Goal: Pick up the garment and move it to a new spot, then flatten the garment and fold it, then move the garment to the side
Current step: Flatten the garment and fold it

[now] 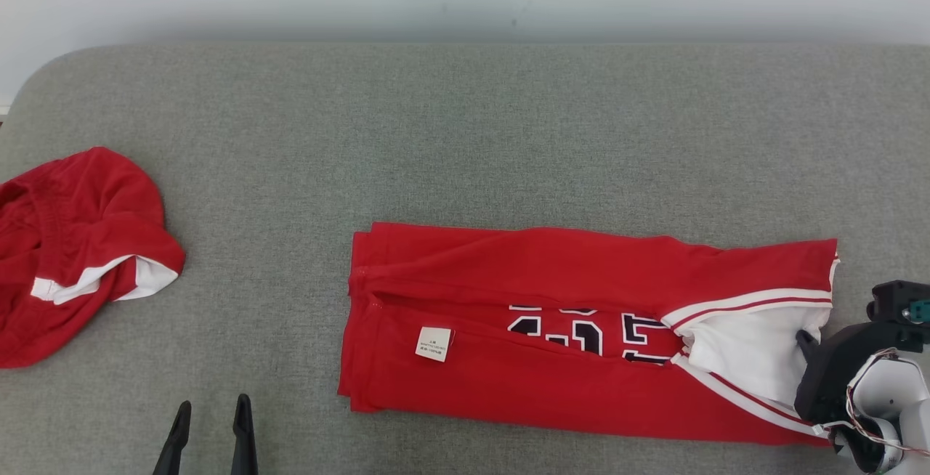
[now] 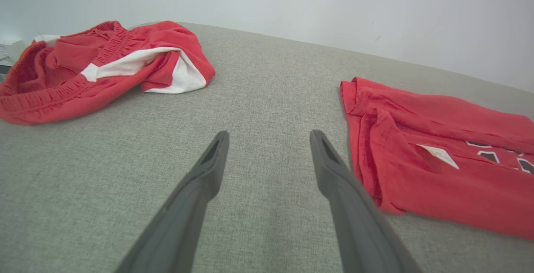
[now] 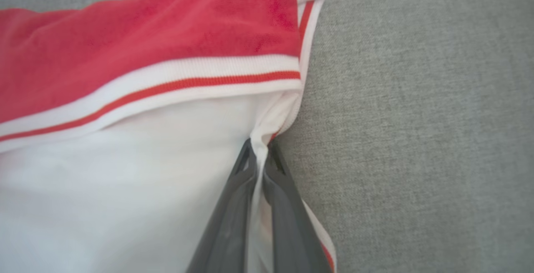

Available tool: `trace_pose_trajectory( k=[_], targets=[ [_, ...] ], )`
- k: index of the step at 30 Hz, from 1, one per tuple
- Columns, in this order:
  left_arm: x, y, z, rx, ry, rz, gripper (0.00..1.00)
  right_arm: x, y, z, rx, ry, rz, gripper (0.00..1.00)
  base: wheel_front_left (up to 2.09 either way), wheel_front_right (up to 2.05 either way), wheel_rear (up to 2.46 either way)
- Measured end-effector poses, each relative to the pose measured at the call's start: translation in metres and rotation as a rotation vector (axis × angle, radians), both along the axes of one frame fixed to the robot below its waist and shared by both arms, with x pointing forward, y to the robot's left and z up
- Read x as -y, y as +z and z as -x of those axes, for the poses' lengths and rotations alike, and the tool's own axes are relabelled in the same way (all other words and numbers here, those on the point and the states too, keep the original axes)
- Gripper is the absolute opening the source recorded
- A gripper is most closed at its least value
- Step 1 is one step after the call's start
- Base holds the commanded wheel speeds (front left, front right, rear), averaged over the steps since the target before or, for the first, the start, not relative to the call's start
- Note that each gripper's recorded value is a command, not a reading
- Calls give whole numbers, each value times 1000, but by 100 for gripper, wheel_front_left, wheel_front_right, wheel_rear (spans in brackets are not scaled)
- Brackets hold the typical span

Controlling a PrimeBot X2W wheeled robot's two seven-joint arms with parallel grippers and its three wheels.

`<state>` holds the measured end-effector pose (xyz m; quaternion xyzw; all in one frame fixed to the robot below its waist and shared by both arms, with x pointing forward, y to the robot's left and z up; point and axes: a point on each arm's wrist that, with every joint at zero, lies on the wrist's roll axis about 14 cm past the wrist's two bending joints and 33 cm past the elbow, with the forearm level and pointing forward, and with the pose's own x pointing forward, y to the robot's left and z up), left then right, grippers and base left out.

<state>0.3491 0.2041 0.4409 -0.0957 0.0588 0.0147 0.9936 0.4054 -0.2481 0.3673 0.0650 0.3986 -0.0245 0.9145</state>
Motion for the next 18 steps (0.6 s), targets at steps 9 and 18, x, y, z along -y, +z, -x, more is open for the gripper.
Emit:
trace_pose_trajectory(
  k=[9, 18],
  targets=[
    [5, 3, 1, 8, -18, 2, 100, 58, 23, 3, 84, -161, 87, 0, 0, 0, 0],
    [12, 4, -2, 16, -38, 8, 100, 114, 66, 3, 185, -275, 255, 0, 0, 0, 0]
  ],
)
